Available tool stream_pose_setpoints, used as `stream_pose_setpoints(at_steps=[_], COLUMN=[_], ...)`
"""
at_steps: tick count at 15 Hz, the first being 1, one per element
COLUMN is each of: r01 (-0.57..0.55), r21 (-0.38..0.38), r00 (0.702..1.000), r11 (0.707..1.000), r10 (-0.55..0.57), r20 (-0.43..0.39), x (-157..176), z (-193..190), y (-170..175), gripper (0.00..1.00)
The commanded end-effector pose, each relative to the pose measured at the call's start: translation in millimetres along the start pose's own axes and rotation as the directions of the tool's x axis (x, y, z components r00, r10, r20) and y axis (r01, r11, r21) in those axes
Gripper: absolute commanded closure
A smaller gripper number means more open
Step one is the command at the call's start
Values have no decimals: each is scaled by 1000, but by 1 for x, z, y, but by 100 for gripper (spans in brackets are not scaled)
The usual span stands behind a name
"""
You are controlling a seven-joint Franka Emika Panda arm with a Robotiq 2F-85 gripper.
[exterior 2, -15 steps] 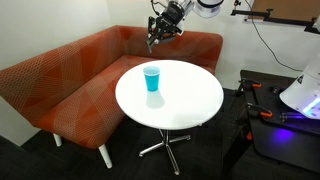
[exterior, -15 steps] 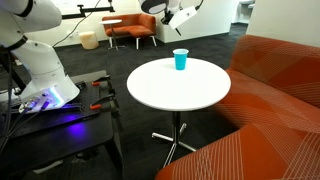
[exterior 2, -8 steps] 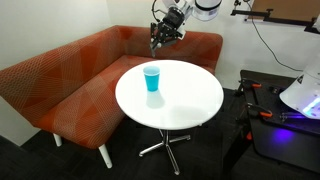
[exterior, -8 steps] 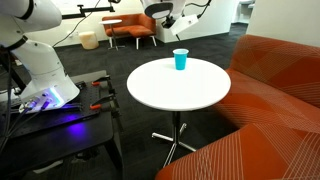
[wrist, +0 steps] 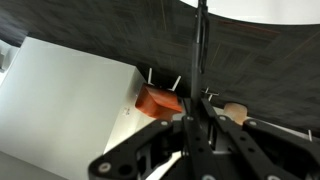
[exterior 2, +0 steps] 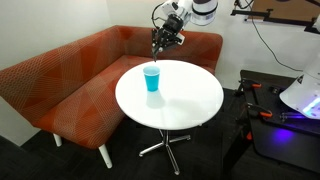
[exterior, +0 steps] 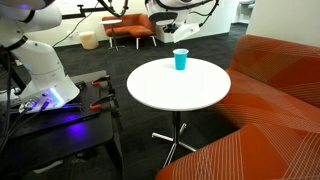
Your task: Put the pen in the cup
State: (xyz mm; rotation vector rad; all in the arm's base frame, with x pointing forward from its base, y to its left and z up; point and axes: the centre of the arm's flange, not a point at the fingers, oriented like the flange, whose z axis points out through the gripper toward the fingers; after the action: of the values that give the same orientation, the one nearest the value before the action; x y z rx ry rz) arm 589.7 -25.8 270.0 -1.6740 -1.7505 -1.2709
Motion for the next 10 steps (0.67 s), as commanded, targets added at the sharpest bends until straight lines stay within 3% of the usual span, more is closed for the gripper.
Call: stream_pose_setpoints(at_steps=[1, 10], r01=[9, -15], r21=[11, 40], r00=[997, 988], r11=[1000, 999], r10=[-8, 20], r20=[-79, -150], x=[-19, -50], z=[5, 22], y=[6, 6], gripper=[97, 97])
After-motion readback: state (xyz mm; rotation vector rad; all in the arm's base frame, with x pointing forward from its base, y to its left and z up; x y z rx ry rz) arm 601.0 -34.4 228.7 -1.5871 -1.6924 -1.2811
